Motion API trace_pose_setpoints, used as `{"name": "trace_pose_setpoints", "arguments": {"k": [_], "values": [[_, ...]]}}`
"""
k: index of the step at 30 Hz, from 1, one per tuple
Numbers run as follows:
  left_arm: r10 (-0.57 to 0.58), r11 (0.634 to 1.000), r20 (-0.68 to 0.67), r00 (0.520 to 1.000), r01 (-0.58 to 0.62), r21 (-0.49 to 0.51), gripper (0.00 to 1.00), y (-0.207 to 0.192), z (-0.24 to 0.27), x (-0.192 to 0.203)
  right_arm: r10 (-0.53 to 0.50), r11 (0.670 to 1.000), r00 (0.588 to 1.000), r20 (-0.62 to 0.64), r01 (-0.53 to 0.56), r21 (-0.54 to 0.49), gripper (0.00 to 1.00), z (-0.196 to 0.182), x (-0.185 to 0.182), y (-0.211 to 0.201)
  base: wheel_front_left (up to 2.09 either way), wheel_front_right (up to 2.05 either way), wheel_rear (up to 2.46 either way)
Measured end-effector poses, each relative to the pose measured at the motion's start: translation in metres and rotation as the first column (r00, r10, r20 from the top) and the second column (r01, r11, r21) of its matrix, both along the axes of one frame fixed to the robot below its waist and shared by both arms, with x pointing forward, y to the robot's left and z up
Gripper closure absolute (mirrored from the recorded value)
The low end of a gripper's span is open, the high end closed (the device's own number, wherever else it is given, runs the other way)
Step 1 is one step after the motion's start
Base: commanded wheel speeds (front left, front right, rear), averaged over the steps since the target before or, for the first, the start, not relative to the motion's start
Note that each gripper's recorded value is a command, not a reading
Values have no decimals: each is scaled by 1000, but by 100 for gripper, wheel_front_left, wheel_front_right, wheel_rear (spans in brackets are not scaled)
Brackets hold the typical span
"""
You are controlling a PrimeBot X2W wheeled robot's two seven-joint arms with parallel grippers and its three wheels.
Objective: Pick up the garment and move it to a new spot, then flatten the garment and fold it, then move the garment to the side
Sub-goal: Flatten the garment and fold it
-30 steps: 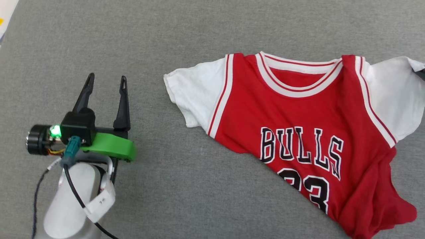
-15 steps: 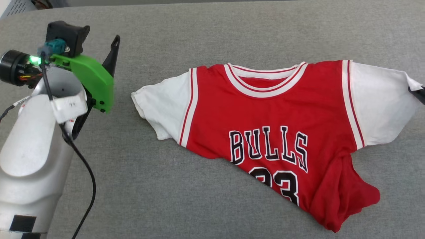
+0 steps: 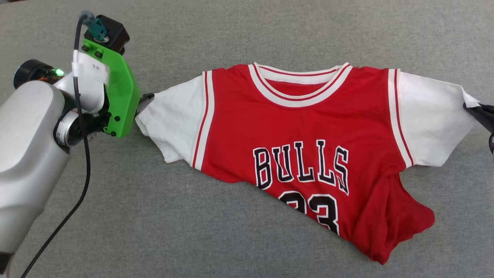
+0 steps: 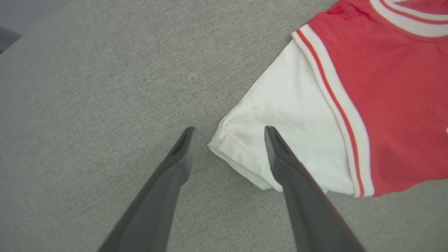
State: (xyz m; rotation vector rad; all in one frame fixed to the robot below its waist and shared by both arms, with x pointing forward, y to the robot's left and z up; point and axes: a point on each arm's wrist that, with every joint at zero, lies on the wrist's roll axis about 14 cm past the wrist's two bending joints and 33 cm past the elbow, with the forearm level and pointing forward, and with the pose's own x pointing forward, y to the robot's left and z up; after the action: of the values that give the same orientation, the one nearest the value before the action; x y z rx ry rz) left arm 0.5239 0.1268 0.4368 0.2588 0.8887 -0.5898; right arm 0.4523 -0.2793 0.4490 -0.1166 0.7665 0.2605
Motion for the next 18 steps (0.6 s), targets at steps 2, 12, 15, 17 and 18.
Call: {"name": "trace_pose_setpoints", "arguments": {"k": [2,12,15,17,18], "values": [[3,1000,-64,998,-2,5,0,0,-10,-1,-2,1000,1000,-18,2,2,100,-6,0,0,0,0,0],[24,993,-276,961,8,114,0,10,-68,-6,-3,1000,997,-78,4,6,100,-30,4,4,0,0,0],[1,989,-313,950,45,140,61,10,-76,-8,-11,1000,995,-98,11,1,100,-37,2,1,0,0,0],[-1,990,-318,948,46,133,100,10,-76,-9,-12,1000,995,-100,12,0,100,-37,2,1,0,0,0],[-5,991,-318,948,48,128,100,9,-76,-10,-11,1000,995,-97,11,-1,100,-37,3,1,0,0,0]]}}
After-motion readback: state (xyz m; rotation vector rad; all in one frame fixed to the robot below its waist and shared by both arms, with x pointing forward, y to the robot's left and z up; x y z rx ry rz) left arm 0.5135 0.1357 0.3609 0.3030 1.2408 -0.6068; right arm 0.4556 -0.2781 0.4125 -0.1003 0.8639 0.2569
